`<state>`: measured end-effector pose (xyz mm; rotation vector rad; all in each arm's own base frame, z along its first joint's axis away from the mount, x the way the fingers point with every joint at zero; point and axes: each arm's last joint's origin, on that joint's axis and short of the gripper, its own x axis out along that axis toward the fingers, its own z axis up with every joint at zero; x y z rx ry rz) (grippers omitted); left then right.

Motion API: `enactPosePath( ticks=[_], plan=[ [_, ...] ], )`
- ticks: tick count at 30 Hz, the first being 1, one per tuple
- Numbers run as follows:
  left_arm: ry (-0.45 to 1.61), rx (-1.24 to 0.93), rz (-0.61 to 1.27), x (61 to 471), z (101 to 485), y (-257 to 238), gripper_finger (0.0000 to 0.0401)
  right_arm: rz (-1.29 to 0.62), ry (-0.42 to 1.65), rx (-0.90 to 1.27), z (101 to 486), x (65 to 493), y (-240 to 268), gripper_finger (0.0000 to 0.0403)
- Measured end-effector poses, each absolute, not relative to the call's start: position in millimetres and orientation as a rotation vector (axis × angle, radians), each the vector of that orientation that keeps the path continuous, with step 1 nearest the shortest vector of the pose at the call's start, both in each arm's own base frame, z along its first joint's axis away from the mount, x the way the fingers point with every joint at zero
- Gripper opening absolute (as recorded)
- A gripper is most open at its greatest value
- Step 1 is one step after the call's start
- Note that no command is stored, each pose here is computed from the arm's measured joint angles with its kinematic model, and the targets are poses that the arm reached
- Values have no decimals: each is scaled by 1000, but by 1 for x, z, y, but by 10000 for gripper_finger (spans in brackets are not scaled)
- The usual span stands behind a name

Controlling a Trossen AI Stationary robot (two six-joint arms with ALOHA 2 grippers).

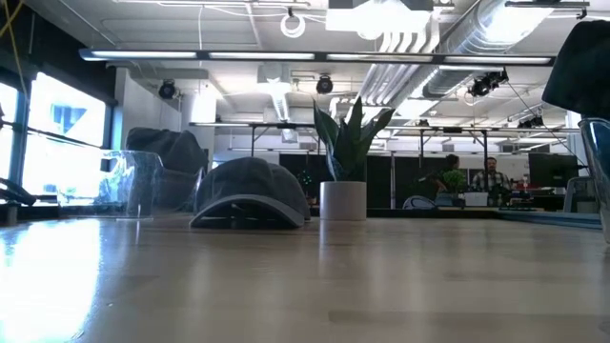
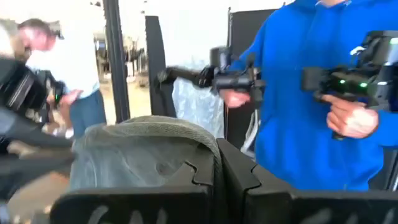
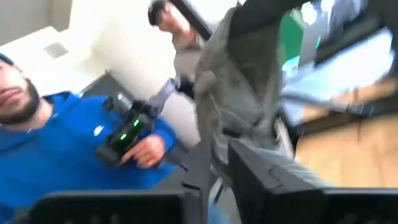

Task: Pick & Place hat
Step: Put the black cap into the bottom transparent bin

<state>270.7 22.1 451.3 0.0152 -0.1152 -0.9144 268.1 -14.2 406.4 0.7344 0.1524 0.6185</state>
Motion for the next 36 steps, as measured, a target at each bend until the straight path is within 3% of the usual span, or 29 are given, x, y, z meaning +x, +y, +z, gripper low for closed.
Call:
enactPosePath(
  ticks=[7,12,16,24,36],
  plan=[
    [-211,54,-852,261,486,21,0,543,-81,546,422,264,-37,166],
    [-256,49,-786,256,503,22,0,461,-103,396,415,268,-50,241],
    [-277,26,-747,252,512,22,0,489,-91,294,407,278,-52,279],
    [-252,-78,-694,253,513,23,0,735,-69,222,401,284,-51,290],
    [-241,-147,-664,254,514,24,0,809,70,318,397,267,-82,290]
  ],
)
